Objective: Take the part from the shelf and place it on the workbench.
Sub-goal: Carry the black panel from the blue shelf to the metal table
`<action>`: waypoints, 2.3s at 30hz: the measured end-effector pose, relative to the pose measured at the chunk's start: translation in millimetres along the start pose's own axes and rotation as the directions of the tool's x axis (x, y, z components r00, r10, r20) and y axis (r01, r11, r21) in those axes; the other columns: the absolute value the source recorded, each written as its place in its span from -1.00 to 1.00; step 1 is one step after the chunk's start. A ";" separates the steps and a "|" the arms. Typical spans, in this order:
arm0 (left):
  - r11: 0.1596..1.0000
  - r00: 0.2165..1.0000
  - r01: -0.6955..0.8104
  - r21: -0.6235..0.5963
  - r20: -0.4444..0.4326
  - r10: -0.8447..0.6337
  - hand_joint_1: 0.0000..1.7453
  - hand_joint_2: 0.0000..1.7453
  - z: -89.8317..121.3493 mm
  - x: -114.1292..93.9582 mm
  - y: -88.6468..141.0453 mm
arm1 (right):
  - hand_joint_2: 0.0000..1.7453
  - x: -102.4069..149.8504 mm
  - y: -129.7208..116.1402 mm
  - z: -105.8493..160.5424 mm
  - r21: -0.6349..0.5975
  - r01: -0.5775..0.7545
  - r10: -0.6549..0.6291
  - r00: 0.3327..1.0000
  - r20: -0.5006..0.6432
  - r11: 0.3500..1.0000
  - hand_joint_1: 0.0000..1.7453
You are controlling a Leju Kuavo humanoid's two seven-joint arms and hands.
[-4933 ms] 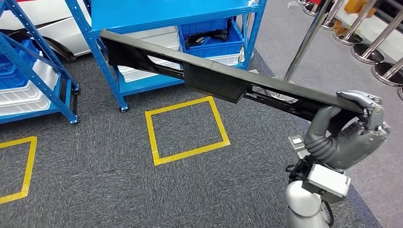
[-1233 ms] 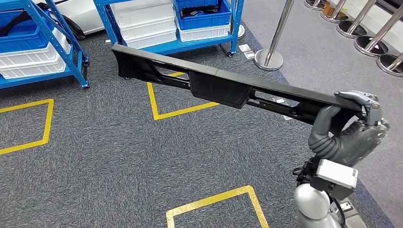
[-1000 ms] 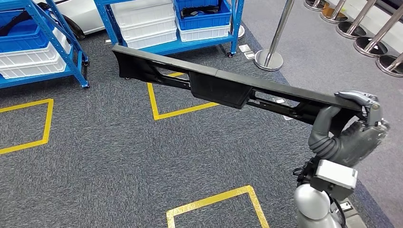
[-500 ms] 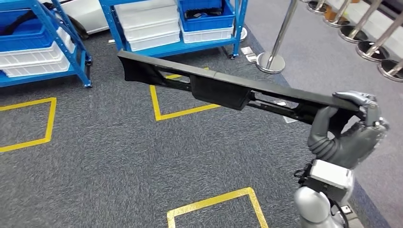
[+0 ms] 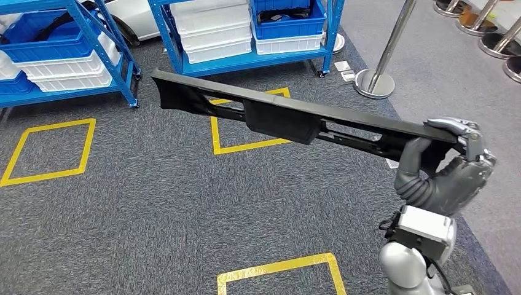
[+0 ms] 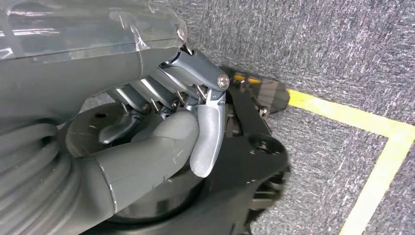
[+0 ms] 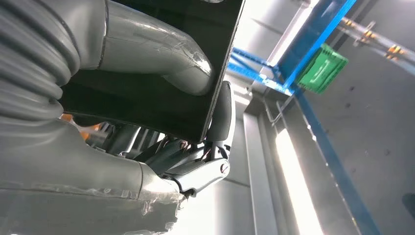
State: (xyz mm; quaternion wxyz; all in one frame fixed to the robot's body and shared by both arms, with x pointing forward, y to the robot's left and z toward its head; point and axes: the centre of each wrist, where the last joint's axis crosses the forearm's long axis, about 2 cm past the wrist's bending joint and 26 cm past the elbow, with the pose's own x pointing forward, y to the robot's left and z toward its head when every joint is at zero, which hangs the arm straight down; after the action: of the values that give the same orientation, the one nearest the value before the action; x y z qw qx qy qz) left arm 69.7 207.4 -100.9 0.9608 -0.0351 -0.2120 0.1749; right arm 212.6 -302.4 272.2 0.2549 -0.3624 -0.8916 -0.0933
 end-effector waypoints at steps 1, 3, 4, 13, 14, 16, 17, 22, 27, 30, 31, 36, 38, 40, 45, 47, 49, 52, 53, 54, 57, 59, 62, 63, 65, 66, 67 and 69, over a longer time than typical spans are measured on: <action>1.000 1.000 0.000 0.000 0.000 0.000 1.00 1.00 0.0 0.2 -0.1 | 1.00 0.1 -0.1 0.1 0.000 0.000 0.000 1.000 0.000 1.000 1.00; 1.000 1.000 -0.001 0.001 0.000 0.001 1.00 1.00 0.1 -0.2 0.2 | 1.00 0.2 -0.2 0.4 0.001 0.000 0.000 1.000 0.000 1.000 1.00; 1.000 1.000 -0.002 0.001 0.000 0.002 1.00 1.00 0.2 -0.6 0.4 | 1.00 0.3 -0.1 0.6 0.001 0.000 0.000 1.000 -0.001 1.000 1.00; 1.000 1.000 -0.005 -0.005 -0.003 0.005 1.00 1.00 0.6 -2.1 1.2 | 1.00 1.8 0.4 -0.3 0.006 0.000 0.000 1.000 0.001 1.000 1.00; 1.000 1.000 -0.005 -0.007 -0.005 0.005 1.00 1.00 0.8 -2.6 1.1 | 1.00 2.0 0.1 -0.8 0.007 -0.001 0.001 1.000 0.005 1.000 1.00; 1.000 1.000 -0.006 -0.009 -0.005 0.006 1.00 1.00 0.7 -2.1 0.2 | 1.00 2.0 -0.5 -1.1 0.009 -0.004 0.004 1.000 0.007 1.000 1.00; 1.000 1.000 -0.006 -0.010 -0.005 0.006 1.00 1.00 0.6 -1.8 -0.3 | 1.00 1.9 -0.8 -0.9 0.011 -0.005 0.005 1.000 0.006 1.000 1.00; 1.000 1.000 -0.007 -0.013 -0.006 0.007 1.00 1.00 0.6 -1.7 -1.2 | 1.00 1.2 -1.9 -0.9 0.019 -0.009 0.009 1.000 0.004 1.000 1.00; 1.000 1.000 -0.009 -0.014 -0.010 0.009 1.00 1.00 0.5 -1.4 -1.3 | 1.00 1.2 -2.7 -1.4 0.026 -0.011 0.011 1.000 0.006 1.000 1.00; 1.000 1.000 -0.009 -0.013 -0.008 0.009 1.00 1.00 0.2 -0.5 -1.3 | 1.00 1.9 -1.9 -2.1 0.029 -0.009 0.009 1.000 0.011 1.000 1.00; 1.000 1.000 -0.009 -0.014 -0.006 0.009 1.00 1.00 0.1 0.0 -1.6 | 1.00 2.0 -1.8 -2.1 0.030 -0.010 0.009 1.000 0.010 0.999 1.00; 1.000 1.000 -0.009 -0.011 0.001 0.009 1.00 1.00 0.3 -0.8 -0.6 | 1.00 2.7 -0.9 -2.3 0.034 -0.008 0.007 1.000 0.006 0.999 1.00; 1.000 1.000 -0.009 -0.011 0.003 0.009 1.00 1.00 0.1 -0.4 -0.5 | 1.00 2.9 -0.6 -2.8 0.034 -0.007 0.006 1.000 0.007 0.999 1.00; 1.000 1.000 -0.008 -0.011 0.004 0.008 1.00 1.00 0.1 -0.2 -0.6 | 1.00 3.1 -0.1 -3.6 0.035 -0.004 0.004 1.000 0.011 0.999 1.00; 1.000 1.000 -0.007 -0.011 0.001 0.007 1.00 1.00 0.5 -1.6 -0.5 | 1.00 3.5 1.0 -5.4 0.037 0.000 -0.001 1.000 0.020 0.999 1.00; 1.000 1.000 -0.004 -0.014 0.003 0.004 1.00 1.00 0.2 -0.3 -1.3 | 1.00 3.1 0.8 -5.3 0.041 0.000 -0.001 1.000 0.019 0.999 1.00; 1.000 1.000 0.003 -0.015 0.004 -0.003 1.00 1.00 0.2 -0.4 -1.4 | 1.00 2.7 1.4 -4.8 0.049 0.002 -0.002 1.000 0.018 0.999 1.00; 1.000 1.000 0.012 -0.017 0.004 -0.012 1.00 1.00 0.4 -0.9 -1.7 | 1.00 2.7 3.3 -5.2 0.056 0.003 -0.004 1.000 0.019 0.998 1.00; 1.000 1.000 0.013 -0.018 0.005 -0.013 1.00 1.00 0.3 -0.5 -2.2 | 1.00 2.7 3.5 -5.5 0.057 0.002 -0.003 1.000 0.019 0.998 1.00; 1.000 1.000 0.013 -0.019 0.006 -0.013 1.00 1.00 0.3 -0.2 -2.5 | 1.00 2.6 3.6 -5.7 0.058 0.001 -0.002 1.000 0.019 0.998 1.00; 1.000 1.000 0.015 -0.019 0.004 -0.015 1.00 1.00 0.5 -1.2 -2.0 | 1.00 2.4 3.9 -5.8 0.061 0.001 -0.002 1.000 0.021 0.998 1.00; 1.000 1.000 0.016 -0.019 0.003 -0.016 1.00 1.00 0.6 -1.5 -1.4 | 1.00 2.7 4.6 -5.8 0.063 0.004 -0.005 1.000 0.023 0.998 1.00; 1.000 1.000 0.016 -0.021 0.003 -0.016 1.00 1.00 0.3 -0.6 -1.6 | 1.00 2.6 4.9 -5.2 0.065 0.011 -0.013 1.000 0.022 0.998 1.00; 1.000 1.000 0.016 -0.021 0.003 -0.016 1.00 1.00 0.3 -0.6 -1.5 | 1.00 2.3 4.9 -4.9 0.066 0.013 -0.015 1.000 0.022 0.998 1.00; 1.000 1.000 0.015 -0.019 0.001 -0.015 1.00 1.00 0.3 -0.9 -0.7 | 1.00 1.5 5.2 -4.3 0.068 0.014 -0.016 1.000 0.026 0.998 1.00; 1.000 1.000 0.015 -0.018 0.001 -0.015 1.00 1.00 0.3 -1.0 -0.2 | 1.00 1.2 5.3 -4.1 0.069 0.014 -0.016 0.999 0.028 0.998 1.00; 1.000 1.000 0.015 -0.017 0.001 -0.015 1.00 1.00 0.3 -1.0 0.3 | 1.00 1.0 5.4 -4.0 0.069 0.013 -0.015 0.999 0.029 0.998 1.00; 1.000 1.000 0.016 -0.016 0.002 -0.016 1.00 1.00 0.1 -0.3 0.6 | 1.00 0.9 5.4 -3.8 0.070 0.012 -0.014 0.999 0.029 0.997 1.00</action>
State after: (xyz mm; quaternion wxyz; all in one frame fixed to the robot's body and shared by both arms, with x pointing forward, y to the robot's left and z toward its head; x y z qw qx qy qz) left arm 69.2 207.8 -101.0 0.9617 -0.0411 -0.2146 0.1654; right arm 217.3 -299.3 275.9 0.2535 -0.3487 -0.9004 -0.0587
